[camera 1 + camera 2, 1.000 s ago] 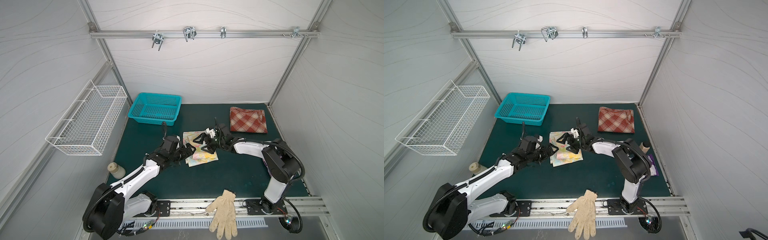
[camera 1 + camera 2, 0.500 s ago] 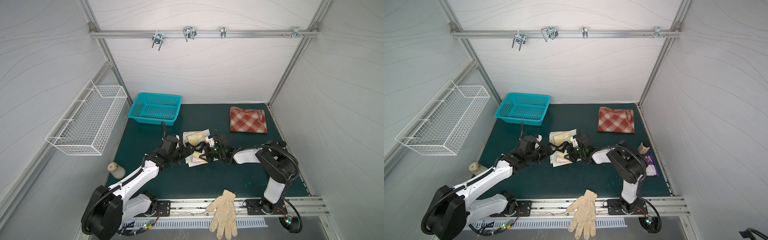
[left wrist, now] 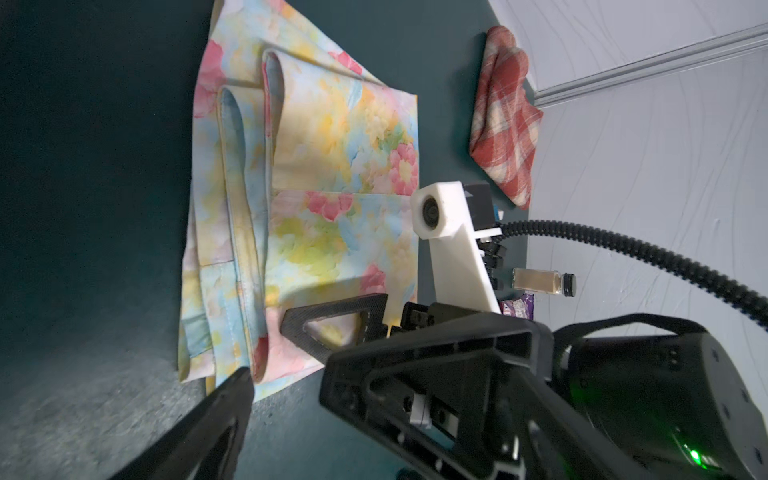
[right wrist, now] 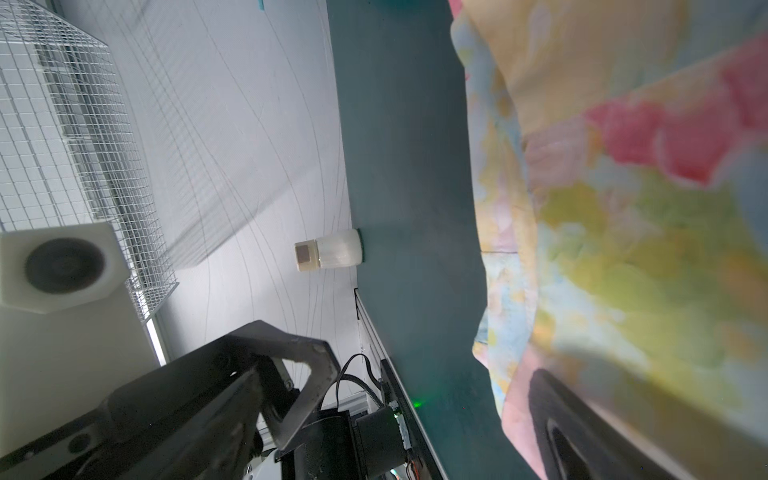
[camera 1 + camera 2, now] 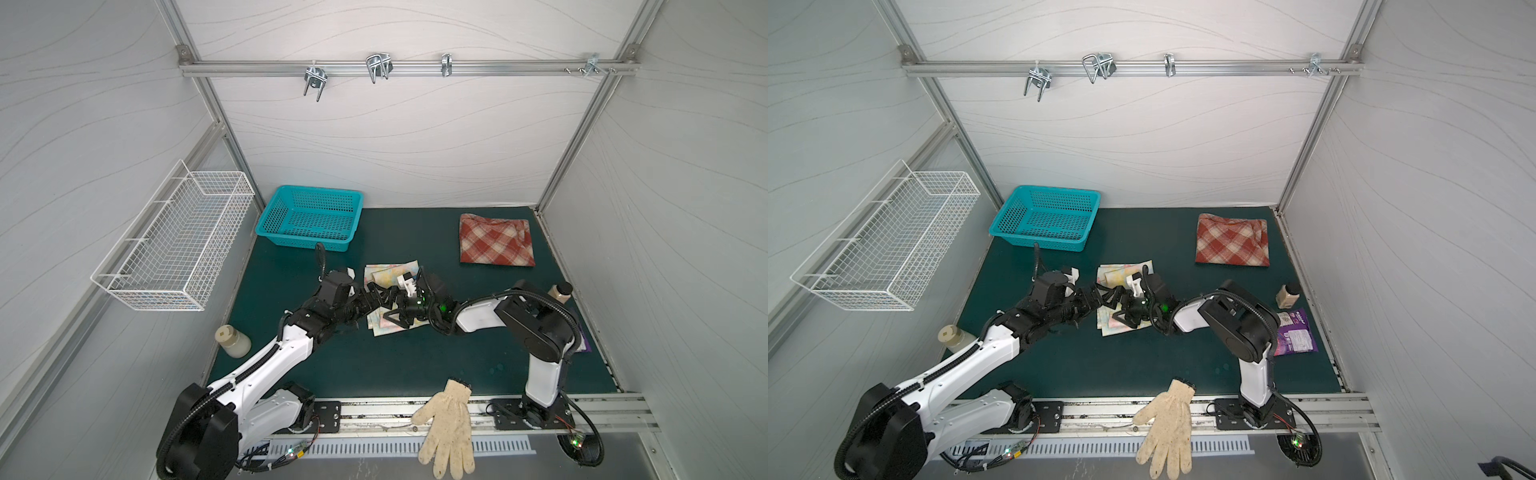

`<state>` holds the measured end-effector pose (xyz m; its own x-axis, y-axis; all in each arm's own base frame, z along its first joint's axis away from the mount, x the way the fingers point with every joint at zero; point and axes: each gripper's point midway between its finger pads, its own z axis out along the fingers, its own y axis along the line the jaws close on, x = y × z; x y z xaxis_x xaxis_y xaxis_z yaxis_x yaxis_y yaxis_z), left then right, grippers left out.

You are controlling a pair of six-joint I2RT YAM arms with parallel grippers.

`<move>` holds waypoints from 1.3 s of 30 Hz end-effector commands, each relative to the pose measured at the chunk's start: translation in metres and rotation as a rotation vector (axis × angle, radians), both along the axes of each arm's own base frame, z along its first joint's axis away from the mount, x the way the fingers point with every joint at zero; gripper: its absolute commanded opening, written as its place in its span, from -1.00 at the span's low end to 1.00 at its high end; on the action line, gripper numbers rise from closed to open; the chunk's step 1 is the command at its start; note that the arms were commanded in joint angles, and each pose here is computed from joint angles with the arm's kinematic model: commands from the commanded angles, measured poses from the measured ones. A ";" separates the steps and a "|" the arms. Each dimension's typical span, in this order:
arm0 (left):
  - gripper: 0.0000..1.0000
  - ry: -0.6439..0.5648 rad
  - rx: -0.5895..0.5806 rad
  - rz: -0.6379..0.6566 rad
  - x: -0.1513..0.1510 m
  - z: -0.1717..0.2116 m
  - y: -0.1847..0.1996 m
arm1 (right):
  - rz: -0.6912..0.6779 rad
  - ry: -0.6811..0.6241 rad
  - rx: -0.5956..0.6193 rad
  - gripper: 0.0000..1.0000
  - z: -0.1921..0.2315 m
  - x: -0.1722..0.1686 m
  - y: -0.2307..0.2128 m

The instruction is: Fold and stack the skirts

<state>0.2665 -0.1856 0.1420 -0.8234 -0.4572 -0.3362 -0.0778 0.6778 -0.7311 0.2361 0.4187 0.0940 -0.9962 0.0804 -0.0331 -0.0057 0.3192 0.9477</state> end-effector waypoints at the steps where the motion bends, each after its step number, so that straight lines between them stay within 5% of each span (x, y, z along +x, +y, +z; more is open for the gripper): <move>1: 0.93 -0.031 -0.015 0.021 0.001 0.011 0.003 | 0.005 -0.047 0.016 0.98 0.029 0.012 -0.004; 9: 0.98 -0.051 -0.064 -0.019 0.001 0.017 -0.017 | 0.024 -0.251 -0.192 0.99 0.077 0.078 -0.049; 15: 0.98 -0.061 -0.053 -0.046 0.003 0.014 -0.046 | 0.066 -0.330 -0.371 0.98 0.072 0.118 -0.067; 28: 0.98 0.040 -0.106 -0.029 0.028 -0.037 -0.077 | 0.076 -0.238 -0.309 0.98 0.028 0.169 -0.069; 39: 0.98 0.142 -0.032 0.027 0.023 -0.088 -0.062 | 0.055 -0.156 -0.317 0.99 -0.023 0.161 -0.077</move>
<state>0.2871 -0.2544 0.0576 -0.8650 -0.4632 -0.1928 -0.1816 0.6473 -0.7403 0.3990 0.3454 0.0816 -0.9761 -0.0218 -0.2163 -0.1861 0.5974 0.7800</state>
